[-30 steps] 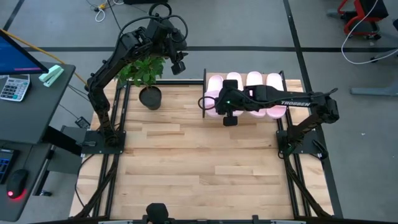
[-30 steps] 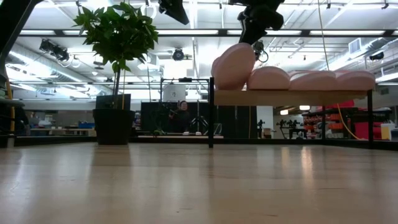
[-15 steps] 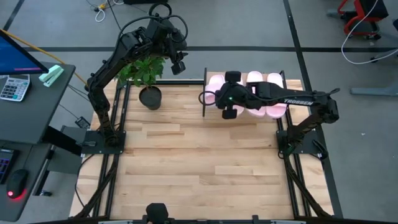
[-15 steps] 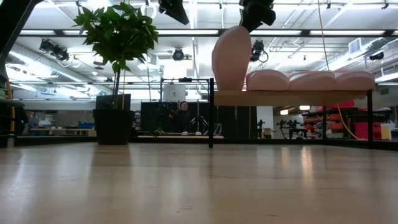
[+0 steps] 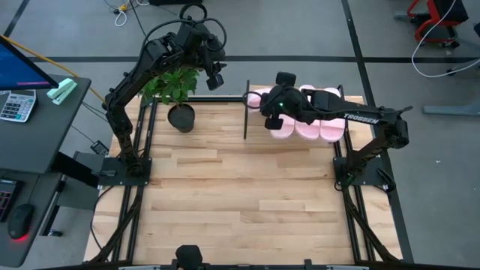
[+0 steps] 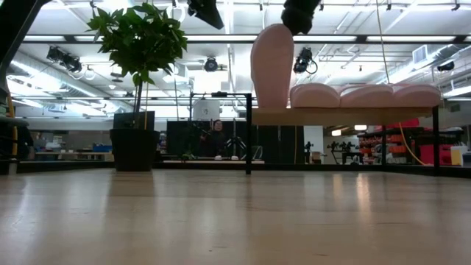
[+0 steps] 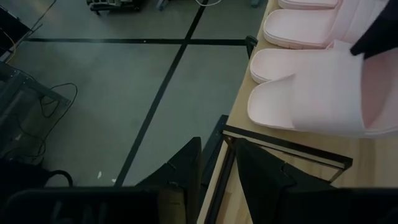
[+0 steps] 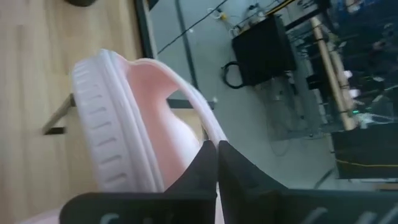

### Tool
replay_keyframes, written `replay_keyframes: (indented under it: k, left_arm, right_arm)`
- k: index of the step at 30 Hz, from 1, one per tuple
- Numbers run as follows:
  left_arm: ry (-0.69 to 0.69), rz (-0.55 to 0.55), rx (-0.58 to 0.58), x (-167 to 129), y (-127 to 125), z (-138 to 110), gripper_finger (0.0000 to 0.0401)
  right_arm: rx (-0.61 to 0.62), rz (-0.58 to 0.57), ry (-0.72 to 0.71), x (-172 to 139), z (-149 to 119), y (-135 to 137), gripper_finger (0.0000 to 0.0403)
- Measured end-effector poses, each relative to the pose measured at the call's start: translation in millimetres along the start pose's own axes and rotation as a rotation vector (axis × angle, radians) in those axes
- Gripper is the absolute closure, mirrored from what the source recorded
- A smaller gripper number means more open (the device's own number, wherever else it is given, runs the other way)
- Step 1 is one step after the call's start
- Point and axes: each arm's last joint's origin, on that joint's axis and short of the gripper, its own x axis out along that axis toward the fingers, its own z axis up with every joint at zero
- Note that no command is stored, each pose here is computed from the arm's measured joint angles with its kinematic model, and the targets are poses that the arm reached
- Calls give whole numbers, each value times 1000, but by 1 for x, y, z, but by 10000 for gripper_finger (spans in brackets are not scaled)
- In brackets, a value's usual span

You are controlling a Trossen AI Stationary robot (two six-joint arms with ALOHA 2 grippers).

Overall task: Pick and place slides into the shelf
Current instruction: Adjust the pink slides on the shelf

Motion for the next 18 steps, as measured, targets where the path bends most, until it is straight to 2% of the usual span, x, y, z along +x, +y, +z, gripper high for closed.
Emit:
replay_keyframes:
  k: [18]
  left_arm:
    - [6,-2,-8,0,0,-1,294]
  right_arm:
    - [3,-127,8,3,1,-12,403]
